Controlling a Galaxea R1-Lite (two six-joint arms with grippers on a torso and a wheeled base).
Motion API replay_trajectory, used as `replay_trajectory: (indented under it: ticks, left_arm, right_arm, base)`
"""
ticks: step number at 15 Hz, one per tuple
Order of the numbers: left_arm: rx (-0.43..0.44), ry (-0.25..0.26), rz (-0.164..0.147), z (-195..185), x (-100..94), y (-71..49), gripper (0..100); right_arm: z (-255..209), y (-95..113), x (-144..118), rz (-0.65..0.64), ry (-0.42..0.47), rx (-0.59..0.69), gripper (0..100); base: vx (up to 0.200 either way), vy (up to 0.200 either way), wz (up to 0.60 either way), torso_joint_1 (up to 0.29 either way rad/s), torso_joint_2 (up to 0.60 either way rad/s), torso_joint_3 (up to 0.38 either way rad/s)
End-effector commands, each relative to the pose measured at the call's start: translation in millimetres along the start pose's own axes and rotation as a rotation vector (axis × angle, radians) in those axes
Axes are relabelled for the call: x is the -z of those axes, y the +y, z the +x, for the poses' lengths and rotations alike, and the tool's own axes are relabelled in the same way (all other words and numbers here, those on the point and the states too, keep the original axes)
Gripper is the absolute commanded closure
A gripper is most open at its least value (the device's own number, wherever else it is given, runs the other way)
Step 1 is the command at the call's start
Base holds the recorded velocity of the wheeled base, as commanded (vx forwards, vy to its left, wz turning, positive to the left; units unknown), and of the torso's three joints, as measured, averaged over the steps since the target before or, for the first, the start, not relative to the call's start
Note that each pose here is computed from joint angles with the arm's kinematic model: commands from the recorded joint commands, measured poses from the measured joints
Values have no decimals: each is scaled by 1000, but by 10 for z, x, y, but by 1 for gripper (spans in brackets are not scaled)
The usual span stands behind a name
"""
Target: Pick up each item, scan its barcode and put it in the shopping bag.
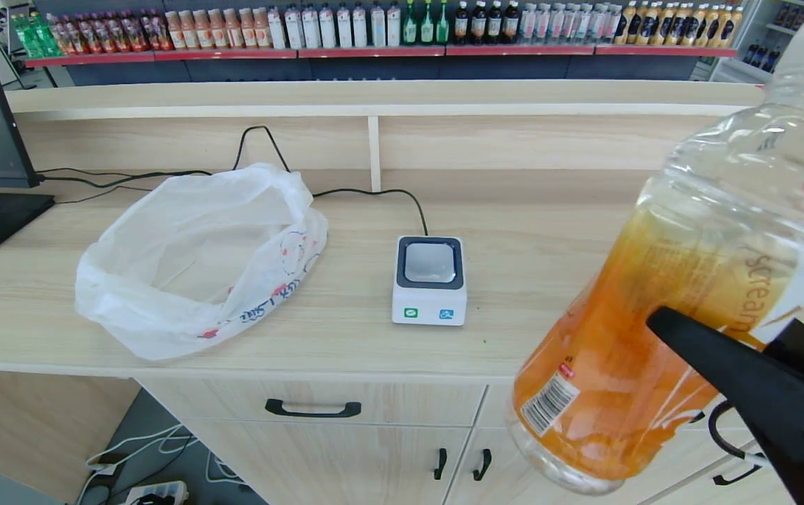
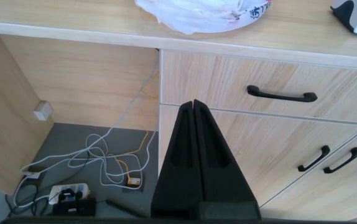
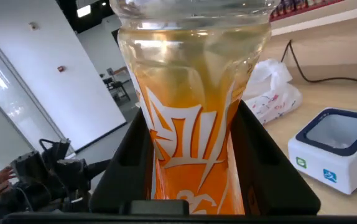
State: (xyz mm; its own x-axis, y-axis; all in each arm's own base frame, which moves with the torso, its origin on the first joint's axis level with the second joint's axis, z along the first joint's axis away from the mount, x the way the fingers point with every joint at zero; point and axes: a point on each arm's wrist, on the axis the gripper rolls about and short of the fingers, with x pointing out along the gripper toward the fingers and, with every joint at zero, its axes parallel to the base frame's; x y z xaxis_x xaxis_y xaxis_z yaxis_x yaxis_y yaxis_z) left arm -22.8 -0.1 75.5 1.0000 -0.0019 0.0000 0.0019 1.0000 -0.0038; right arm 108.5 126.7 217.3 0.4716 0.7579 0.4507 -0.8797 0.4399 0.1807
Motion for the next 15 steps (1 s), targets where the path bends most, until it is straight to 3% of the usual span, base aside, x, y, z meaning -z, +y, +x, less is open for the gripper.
replay_trajectory:
  ticks: [1,5,10,13,15]
  left_arm:
    - [0,0,-1,0,0,0,100]
    - [0,2,4,0,2,0,100]
    - [0,2,4,0,2,0,100]
    - [0,2,4,0,2,0,100]
    - [0,2,4,0,2,0,100]
  right_arm:
    - [81,-45,46,-56,-1,63,100]
    - [212,-239,99,-275,33,156,100]
    - [641,-468,39,-429,-39,244,100]
    - [792,-718,-166,-539,-119,341,100]
    - [763,-845,-165,-558,-112,383,100]
  base:
    - [0,0,0,0,0,0]
    - [0,0,0,0,0,0]
    - [0,0,0,0,0,0]
    - [0,0,0,0,0,0]
    - [0,0,0,0,0,0]
